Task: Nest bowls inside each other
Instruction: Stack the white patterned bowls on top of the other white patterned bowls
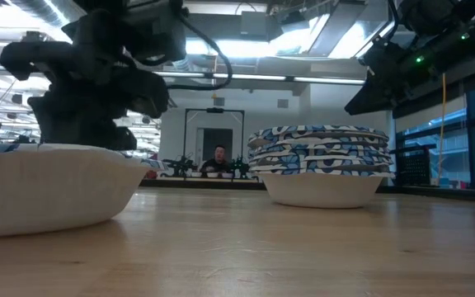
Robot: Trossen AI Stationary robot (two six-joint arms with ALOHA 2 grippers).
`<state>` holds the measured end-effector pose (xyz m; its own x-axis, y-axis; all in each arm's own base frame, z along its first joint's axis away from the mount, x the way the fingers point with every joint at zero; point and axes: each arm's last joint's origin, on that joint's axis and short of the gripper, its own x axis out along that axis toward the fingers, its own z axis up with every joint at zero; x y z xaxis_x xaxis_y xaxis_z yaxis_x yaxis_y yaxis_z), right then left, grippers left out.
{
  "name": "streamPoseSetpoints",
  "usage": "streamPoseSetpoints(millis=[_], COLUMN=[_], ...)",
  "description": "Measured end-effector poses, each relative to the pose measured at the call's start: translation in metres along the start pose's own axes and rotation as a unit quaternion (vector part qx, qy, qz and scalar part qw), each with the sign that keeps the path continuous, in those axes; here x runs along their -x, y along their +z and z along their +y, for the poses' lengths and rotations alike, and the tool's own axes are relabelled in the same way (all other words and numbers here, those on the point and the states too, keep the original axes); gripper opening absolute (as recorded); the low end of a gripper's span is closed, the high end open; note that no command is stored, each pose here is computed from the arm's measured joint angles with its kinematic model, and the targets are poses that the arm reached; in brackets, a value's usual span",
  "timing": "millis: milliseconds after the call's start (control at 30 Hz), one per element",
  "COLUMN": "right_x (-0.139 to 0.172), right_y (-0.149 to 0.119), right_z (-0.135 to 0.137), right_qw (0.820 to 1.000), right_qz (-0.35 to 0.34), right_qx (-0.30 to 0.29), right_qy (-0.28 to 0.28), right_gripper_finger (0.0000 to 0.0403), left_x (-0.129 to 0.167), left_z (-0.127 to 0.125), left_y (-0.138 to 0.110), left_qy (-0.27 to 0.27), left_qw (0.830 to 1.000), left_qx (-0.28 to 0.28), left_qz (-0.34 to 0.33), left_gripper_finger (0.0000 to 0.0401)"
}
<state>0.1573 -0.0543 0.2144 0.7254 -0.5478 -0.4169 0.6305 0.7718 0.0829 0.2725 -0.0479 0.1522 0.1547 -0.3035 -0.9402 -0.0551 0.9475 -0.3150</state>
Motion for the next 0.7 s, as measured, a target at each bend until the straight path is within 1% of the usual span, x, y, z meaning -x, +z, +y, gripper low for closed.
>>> streamPoseSetpoints(millis=[100, 200, 467, 500, 567, 700], right_x=[0.0, 0.0, 0.0, 0.0, 0.0, 0.0], right_y=[0.0, 0.0, 0.0, 0.0, 0.0, 0.0], right_z=[0.0, 0.0, 0.0, 0.0, 0.0, 0.0], right_qw=[1.0, 1.0, 1.0, 1.0, 1.0, 1.0], right_qz=[0.0, 0.0, 0.0, 0.0, 0.0, 0.0], right_qx=[0.001, 0.001, 0.001, 0.001, 0.001, 0.001], right_qy=[0.0, 0.0, 0.0, 0.0, 0.0, 0.0], right_gripper_finger=[0.0098, 0.0098, 0.0098, 0.0098, 0.0098, 0.0098], left_x=[-0.002, -0.001, 0.003, 0.004, 0.006, 0.013], left_z=[0.001, 0.003, 0.016, 0.018, 0.024, 0.038], left_y=[0.0, 0.002, 0.005, 0.005, 0.006, 0.01], left_qy=[0.001, 0.001, -0.022, -0.022, -0.028, -0.07], left_qw=[1.0, 1.0, 0.999, 0.999, 0.999, 0.997], left_qx=[0.001, 0.006, 0.025, 0.025, 0.031, 0.04], left_qz=[0.002, -0.001, -0.004, -0.005, -0.008, -0.015], left_gripper_finger=[0.0146, 0.0122, 0.0016, 0.0009, 0.0009, 0.0004])
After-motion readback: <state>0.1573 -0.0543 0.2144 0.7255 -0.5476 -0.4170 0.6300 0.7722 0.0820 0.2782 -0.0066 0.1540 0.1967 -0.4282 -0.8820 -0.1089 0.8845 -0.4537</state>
